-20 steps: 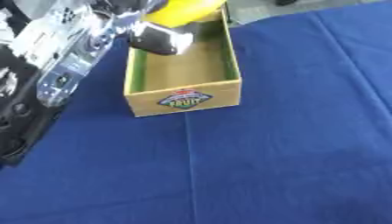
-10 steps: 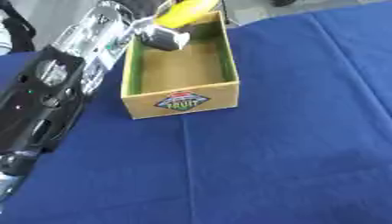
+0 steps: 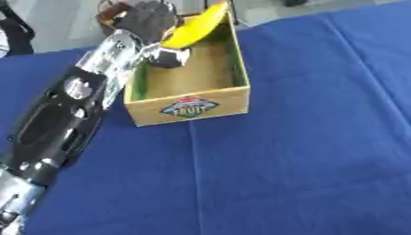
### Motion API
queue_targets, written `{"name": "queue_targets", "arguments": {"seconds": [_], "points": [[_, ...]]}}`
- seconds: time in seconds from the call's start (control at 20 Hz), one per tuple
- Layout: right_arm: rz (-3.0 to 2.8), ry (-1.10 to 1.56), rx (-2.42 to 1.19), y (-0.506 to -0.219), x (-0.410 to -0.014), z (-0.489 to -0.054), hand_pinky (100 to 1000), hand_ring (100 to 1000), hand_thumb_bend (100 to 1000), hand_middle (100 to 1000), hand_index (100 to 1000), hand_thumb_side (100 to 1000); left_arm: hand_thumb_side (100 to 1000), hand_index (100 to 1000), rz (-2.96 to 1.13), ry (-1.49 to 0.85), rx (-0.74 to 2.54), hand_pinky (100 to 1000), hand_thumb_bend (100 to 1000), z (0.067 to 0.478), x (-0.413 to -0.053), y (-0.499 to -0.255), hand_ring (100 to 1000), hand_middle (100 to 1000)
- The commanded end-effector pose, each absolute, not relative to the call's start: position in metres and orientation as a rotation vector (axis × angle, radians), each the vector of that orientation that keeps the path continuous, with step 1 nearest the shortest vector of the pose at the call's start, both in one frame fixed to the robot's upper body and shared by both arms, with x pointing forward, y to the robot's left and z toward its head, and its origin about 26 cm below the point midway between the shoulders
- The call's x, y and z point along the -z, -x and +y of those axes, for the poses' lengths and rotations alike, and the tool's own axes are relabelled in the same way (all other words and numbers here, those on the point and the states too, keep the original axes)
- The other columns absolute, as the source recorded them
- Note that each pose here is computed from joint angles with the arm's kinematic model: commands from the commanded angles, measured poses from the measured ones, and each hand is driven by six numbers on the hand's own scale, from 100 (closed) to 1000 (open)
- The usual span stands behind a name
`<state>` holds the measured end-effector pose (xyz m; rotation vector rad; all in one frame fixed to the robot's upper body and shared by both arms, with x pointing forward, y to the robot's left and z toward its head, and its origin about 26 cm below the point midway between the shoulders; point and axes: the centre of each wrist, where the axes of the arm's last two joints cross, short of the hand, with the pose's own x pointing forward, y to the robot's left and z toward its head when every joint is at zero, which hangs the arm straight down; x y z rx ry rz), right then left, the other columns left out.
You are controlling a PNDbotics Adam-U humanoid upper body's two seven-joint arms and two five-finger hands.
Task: Pick up objects on the table and place them in the box.
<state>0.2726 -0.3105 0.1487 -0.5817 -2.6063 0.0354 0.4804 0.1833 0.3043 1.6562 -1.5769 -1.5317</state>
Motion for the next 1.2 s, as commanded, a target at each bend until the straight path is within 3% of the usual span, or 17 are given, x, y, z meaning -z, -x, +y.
{"name": "queue_targets", "arguments": {"seconds": [0.05, 0.1, 0.15, 0.2, 0.25, 0.3, 0.4, 0.55, 1.05, 1.2], "points": [[-2.629, 0.57, -0.041, -0.272, -0.155, -0.31, 706, 621, 100, 533, 718, 814, 651, 718, -1.581, -1.695, 1.522, 451, 191, 0.186, -0.319, -0.48, 567, 521], [-2.628, 0.57, -0.04, -0.272, -0.155, -0.31, 706, 621, 100, 533, 718, 814, 666, 767, -1.572, -1.697, 1.528, 475, 224, 0.186, -0.319, -0.48, 617, 580], [-2.628, 0.571, -0.039, -0.271, -0.155, -0.31, 706, 621, 100, 533, 718, 814, 666, 767, -1.565, -1.7, 1.531, 475, 224, 0.186, -0.319, -0.48, 617, 580], [-2.626, 0.571, -0.038, -0.271, -0.155, -0.31, 705, 621, 100, 533, 717, 813, 719, 885, -1.553, -1.703, 1.533, 543, 322, 0.187, -0.319, -0.48, 725, 704], [-2.625, 0.572, -0.037, -0.271, -0.155, -0.31, 705, 621, 100, 533, 717, 813, 719, 885, -1.541, -1.706, 1.535, 543, 322, 0.186, -0.319, -0.48, 725, 704], [-2.623, 0.572, -0.036, -0.271, -0.154, -0.31, 705, 621, 100, 533, 717, 813, 735, 943, -1.528, -1.712, 1.537, 590, 381, 0.186, -0.32, -0.479, 770, 757], [-2.621, 0.571, -0.035, -0.271, -0.154, -0.31, 705, 620, 100, 533, 717, 813, 748, 966, -1.504, -1.728, 1.532, 622, 469, 0.185, -0.321, -0.478, 794, 786], [-2.619, 0.572, -0.033, -0.271, -0.154, -0.311, 705, 621, 100, 533, 717, 813, 772, 981, -1.482, -1.739, 1.519, 633, 521, 0.184, -0.324, -0.476, 806, 803], [-2.603, 0.585, -0.023, -0.269, -0.151, -0.313, 704, 621, 100, 533, 717, 809, 777, 906, -1.699, -1.691, 1.325, 553, 407, 0.181, -0.354, -0.448, 737, 725], [-2.605, 0.593, -0.021, -0.268, -0.151, -0.314, 704, 622, 100, 534, 717, 812, 867, 891, -1.895, -1.612, 1.207, 505, 294, 0.18, -0.374, -0.421, 696, 704]]}}
